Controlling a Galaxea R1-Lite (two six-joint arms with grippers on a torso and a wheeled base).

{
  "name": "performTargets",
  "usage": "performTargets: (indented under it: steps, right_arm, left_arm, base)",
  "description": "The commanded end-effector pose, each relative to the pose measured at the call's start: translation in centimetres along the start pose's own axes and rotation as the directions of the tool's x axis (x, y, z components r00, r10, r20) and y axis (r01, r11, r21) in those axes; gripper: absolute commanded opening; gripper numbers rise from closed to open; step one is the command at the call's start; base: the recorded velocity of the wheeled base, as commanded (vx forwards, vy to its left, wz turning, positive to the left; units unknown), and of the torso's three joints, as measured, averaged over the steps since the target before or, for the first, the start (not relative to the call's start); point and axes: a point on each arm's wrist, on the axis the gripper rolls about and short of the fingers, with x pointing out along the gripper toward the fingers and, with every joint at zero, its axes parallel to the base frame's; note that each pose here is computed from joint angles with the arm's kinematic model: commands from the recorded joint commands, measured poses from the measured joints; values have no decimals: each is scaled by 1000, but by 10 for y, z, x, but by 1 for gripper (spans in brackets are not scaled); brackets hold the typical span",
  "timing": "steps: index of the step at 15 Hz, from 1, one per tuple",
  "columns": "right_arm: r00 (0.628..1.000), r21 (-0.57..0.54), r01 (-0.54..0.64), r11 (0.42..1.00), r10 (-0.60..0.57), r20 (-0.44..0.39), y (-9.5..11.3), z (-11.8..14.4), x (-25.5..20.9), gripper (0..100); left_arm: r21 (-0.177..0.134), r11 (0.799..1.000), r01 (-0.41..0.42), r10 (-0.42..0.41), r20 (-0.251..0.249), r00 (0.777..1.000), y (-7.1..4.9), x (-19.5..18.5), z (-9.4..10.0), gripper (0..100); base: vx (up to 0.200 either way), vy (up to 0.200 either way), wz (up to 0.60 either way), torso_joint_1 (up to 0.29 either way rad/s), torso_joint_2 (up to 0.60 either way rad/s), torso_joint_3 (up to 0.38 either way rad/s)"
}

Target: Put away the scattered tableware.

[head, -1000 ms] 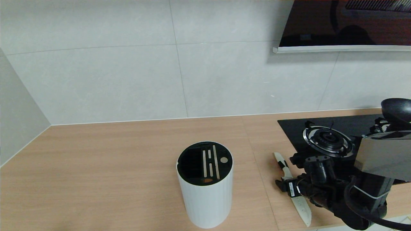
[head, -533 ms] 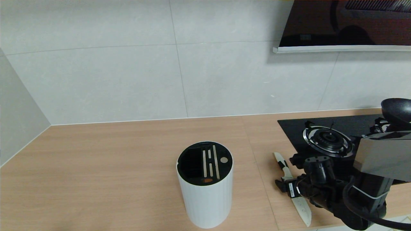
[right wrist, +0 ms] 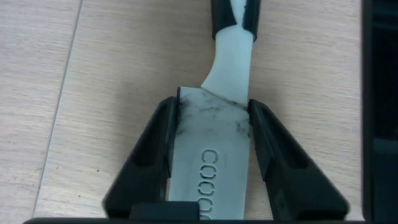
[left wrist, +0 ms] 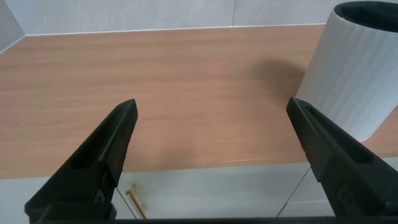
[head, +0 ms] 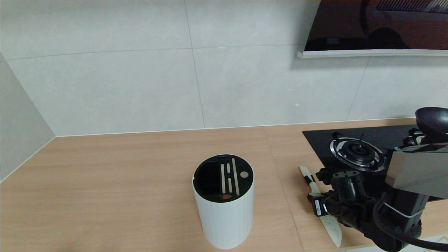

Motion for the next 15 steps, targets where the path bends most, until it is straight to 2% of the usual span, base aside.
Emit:
performTargets:
  steps: [1,6,15]
  right_arm:
    - [1000,0,0,1000,0,0,0,0,-1,0]
    - [1000,-2,21,1000,-21,19,-1,6,-11,0]
    - [982,-9,15,1000,-13,191,-8,46,-61,0]
  left_arm:
    - [0,1000,-1,1,-1,1000,0,0,0,100]
    - [1,1000,-1,1,-1,1000,0,0,0,100]
    - [3,1000,-1,1,2,1000,0,0,0,100]
  base:
    - [0,0,0,0,0,0]
    - [0,0,0,0,0,0]
    - [0,0,0,0,0,0]
